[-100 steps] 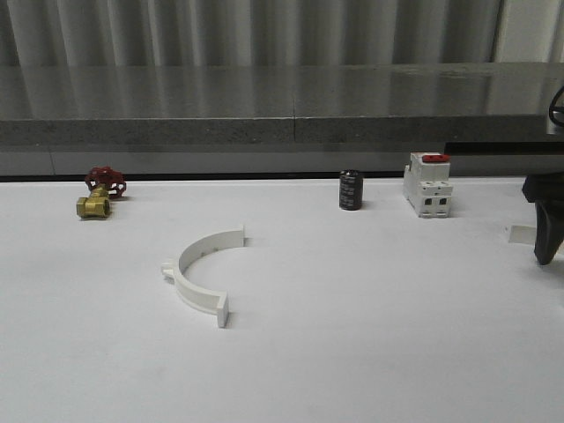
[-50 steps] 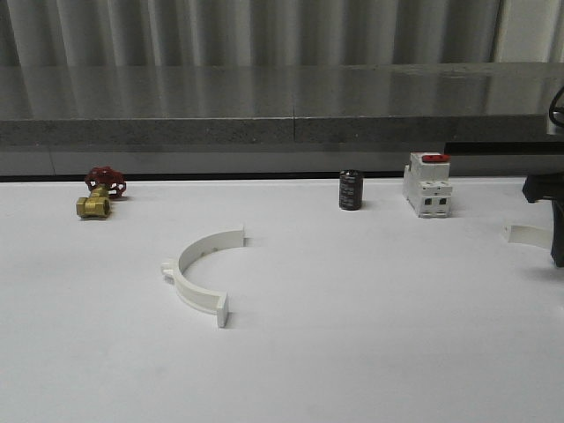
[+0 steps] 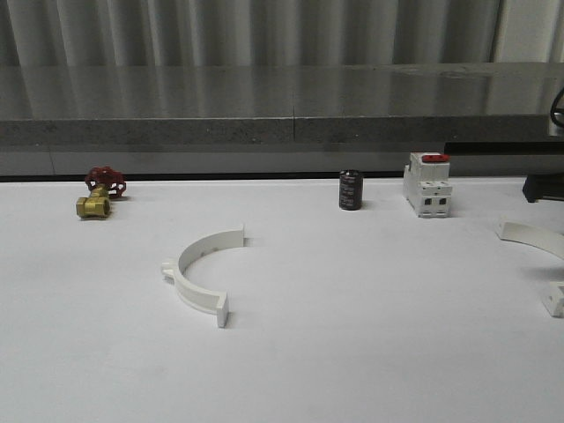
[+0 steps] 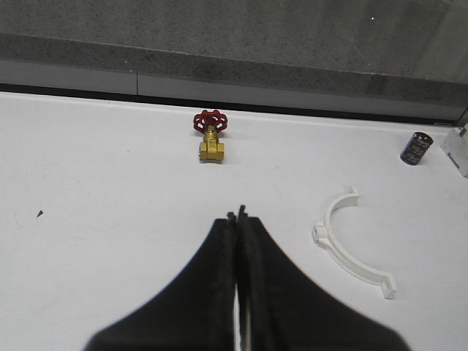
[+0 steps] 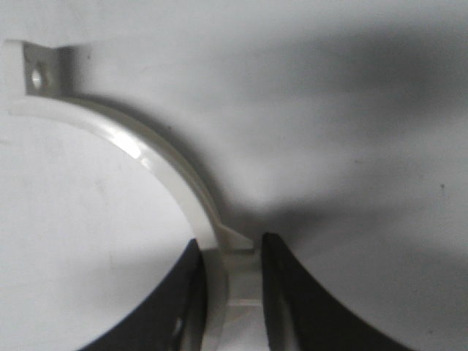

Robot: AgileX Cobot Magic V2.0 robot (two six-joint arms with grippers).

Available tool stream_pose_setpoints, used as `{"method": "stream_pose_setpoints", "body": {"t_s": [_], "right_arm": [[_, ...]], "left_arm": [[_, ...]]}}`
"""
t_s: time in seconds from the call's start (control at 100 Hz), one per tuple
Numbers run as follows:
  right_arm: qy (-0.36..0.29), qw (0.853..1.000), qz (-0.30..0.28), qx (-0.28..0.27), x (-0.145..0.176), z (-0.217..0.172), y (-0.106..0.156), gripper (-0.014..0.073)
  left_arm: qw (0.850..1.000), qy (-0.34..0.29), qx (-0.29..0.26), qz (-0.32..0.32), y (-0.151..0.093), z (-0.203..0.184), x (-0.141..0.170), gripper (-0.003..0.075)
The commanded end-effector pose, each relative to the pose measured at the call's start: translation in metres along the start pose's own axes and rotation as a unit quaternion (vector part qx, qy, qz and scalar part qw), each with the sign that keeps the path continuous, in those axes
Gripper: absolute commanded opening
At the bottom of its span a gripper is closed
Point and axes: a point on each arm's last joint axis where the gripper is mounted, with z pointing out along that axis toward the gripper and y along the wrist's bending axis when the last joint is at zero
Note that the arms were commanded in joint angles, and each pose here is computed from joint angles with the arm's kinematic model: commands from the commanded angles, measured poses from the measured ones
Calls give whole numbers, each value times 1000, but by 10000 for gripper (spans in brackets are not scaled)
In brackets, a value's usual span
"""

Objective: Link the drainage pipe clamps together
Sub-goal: 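Lower the right gripper and grasp the other white clamp half, then carry the clamp half toward the placed half, aligning the open ends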

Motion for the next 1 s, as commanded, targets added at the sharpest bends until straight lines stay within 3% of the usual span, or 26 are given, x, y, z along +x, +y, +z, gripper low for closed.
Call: {"method": "stream_pose_setpoints", "body": {"t_s": [0.0, 0.21, 0.4, 0.8, 0.99], "right_arm": [[-41, 999, 2, -3, -11, -20, -1, 138], [-47, 999, 1, -4, -14, -21, 0, 138], [-35, 999, -6, -13, -22, -35, 18, 142], [-43, 996, -39, -74, -3, -56, 123, 142], [-57, 993, -46, -98, 13, -60, 161, 142]], "left_arm": [[999, -47, 13, 2, -4, -3, -14, -20], [999, -47, 13, 2, -4, -3, -14, -20], [999, -47, 13, 2, -4, -3, -14, -20], [999, -47, 13, 2, -4, -3, -14, -20], [999, -47, 13, 2, -4, -3, -14, -20]]}}
